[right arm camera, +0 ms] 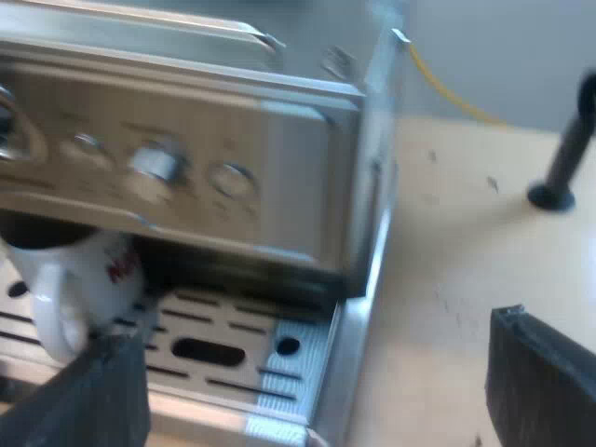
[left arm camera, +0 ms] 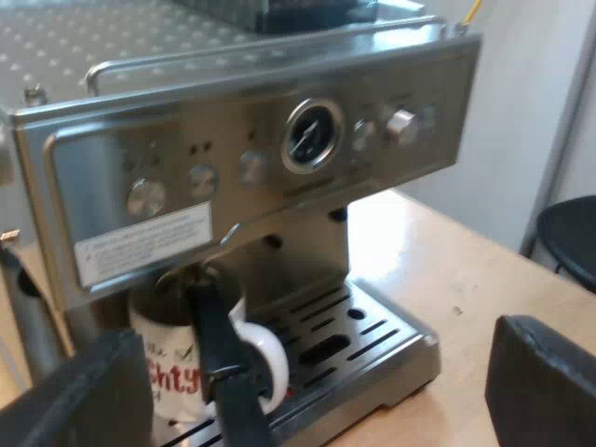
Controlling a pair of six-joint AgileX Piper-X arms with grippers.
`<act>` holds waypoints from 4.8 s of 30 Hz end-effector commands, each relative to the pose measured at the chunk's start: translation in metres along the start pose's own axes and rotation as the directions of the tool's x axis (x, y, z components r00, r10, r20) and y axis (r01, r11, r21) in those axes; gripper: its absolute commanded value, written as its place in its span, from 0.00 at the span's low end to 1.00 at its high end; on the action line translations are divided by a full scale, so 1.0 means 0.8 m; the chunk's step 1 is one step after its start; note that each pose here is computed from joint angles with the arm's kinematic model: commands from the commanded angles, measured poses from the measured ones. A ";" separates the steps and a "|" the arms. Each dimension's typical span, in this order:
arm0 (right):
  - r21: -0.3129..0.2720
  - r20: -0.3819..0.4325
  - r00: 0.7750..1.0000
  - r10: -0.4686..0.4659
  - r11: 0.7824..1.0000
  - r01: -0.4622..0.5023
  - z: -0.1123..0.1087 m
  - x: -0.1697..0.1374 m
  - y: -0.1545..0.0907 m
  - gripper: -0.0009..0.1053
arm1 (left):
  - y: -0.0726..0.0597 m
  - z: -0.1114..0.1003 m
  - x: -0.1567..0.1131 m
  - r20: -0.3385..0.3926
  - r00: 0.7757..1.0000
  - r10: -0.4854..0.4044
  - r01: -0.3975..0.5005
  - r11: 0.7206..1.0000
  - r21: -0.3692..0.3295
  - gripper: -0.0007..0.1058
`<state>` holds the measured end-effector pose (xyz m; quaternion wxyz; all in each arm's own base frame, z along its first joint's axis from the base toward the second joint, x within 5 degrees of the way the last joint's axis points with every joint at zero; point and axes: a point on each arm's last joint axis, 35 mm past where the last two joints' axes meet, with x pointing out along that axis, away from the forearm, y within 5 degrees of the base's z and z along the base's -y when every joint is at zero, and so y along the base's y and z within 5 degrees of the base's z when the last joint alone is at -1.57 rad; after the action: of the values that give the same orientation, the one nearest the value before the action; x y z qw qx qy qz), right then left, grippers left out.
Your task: Place mug into machine
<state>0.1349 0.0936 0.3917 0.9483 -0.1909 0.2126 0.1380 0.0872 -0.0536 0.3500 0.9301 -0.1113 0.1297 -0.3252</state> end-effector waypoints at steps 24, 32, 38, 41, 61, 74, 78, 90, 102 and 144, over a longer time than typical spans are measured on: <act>0.156 -0.162 0.986 -0.047 0.985 0.072 -0.091 0.012 -0.080 0.72 | 0.037 0.004 -0.002 0.018 0.953 0.301 -0.300 0.952 -0.060 0.85; 0.146 -0.122 0.985 -0.124 0.979 0.141 -0.109 -0.013 -0.071 0.72 | 0.057 0.000 -0.013 -0.012 0.909 0.416 -0.415 0.905 -0.096 0.85; 0.140 -0.044 0.980 -0.194 0.970 0.198 -0.116 -0.044 -0.065 0.72 | 0.054 -0.010 -0.017 -0.080 0.931 0.355 -0.361 0.928 -0.091 0.85; 0.142 -0.018 0.970 -0.244 0.959 0.244 -0.123 -0.057 -0.061 0.72 | 0.050 -0.010 -0.023 -0.064 0.933 0.354 -0.358 0.930 -0.086 0.85; 0.174 0.164 0.917 -0.363 0.926 0.335 -0.156 -0.129 -0.038 0.72 | -0.007 -0.033 -0.096 0.116 0.960 0.254 -0.255 0.967 -0.004 0.85; 0.151 0.033 0.947 -0.319 0.938 0.311 -0.174 -0.124 -0.031 0.72 | -0.008 -0.043 -0.100 0.028 0.960 0.277 -0.276 0.960 -0.036 0.85; 0.147 0.005 0.951 -0.308 0.941 0.304 -0.178 -0.122 -0.029 0.72 | -0.008 -0.045 -0.100 0.011 0.959 0.283 -0.282 0.958 -0.042 0.85; 0.141 -0.034 0.987 -0.156 0.977 0.159 -0.199 -0.090 -0.019 0.72 | 0.010 -0.060 -0.091 -0.019 0.899 0.437 -0.438 0.898 -0.050 0.85; 0.141 -0.133 0.985 -0.110 0.982 0.129 -0.227 -0.060 -0.011 0.72 | 0.026 -0.086 -0.074 -0.102 0.891 0.442 -0.449 0.891 -0.062 0.85; 0.162 -0.186 0.980 -0.066 0.982 0.097 -0.241 -0.050 -0.005 0.72 | 0.027 -0.088 -0.072 -0.106 0.895 0.434 -0.441 0.895 -0.064 0.85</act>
<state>0.0339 0.0018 0.2487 0.9439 -0.1255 0.2989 0.0623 0.0328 -0.0089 0.2854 0.9663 -0.1055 0.2097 -0.1052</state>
